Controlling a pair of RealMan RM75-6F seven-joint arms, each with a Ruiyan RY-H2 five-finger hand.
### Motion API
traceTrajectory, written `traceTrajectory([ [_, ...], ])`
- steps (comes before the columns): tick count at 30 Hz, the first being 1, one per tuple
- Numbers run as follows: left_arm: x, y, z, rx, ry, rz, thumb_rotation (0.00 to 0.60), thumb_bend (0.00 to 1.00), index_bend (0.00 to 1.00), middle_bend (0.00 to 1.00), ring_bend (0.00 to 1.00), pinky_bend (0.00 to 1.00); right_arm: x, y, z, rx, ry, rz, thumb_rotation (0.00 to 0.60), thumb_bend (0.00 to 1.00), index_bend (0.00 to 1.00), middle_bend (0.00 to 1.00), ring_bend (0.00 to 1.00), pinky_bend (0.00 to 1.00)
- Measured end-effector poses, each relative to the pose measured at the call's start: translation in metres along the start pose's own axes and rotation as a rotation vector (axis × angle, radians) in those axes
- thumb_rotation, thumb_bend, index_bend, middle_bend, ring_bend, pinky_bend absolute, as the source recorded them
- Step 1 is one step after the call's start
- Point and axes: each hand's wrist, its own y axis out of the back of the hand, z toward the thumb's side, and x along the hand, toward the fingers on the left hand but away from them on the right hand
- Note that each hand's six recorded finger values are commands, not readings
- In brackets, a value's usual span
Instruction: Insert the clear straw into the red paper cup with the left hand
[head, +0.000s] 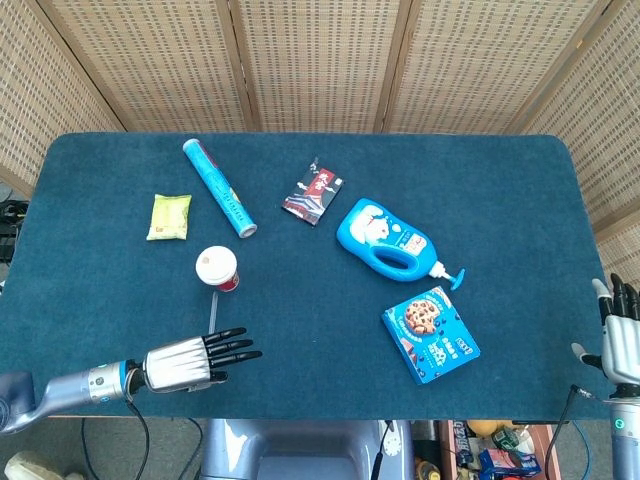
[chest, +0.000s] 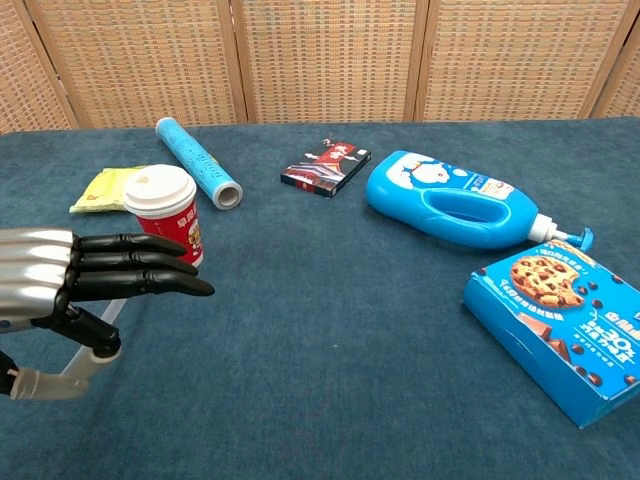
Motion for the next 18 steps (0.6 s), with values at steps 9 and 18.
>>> traceTrajectory([
  [9,-0.029,0.038,-0.001,-0.138,0.085,0.062,0.600,0.49,0.66,0.00,0.00,0.00,0.000,-0.002,0.001,0.005,0.002,0.005,0.600,0.00,0.00,0.00,0.00,0.00],
  [18,-0.039,0.067,-0.004,-0.449,0.164,0.196,0.600,0.49,0.66,0.00,0.00,0.00,0.000,-0.007,0.007,0.018,0.017,0.019,0.600,0.00,0.00,0.00,0.00,0.00],
])
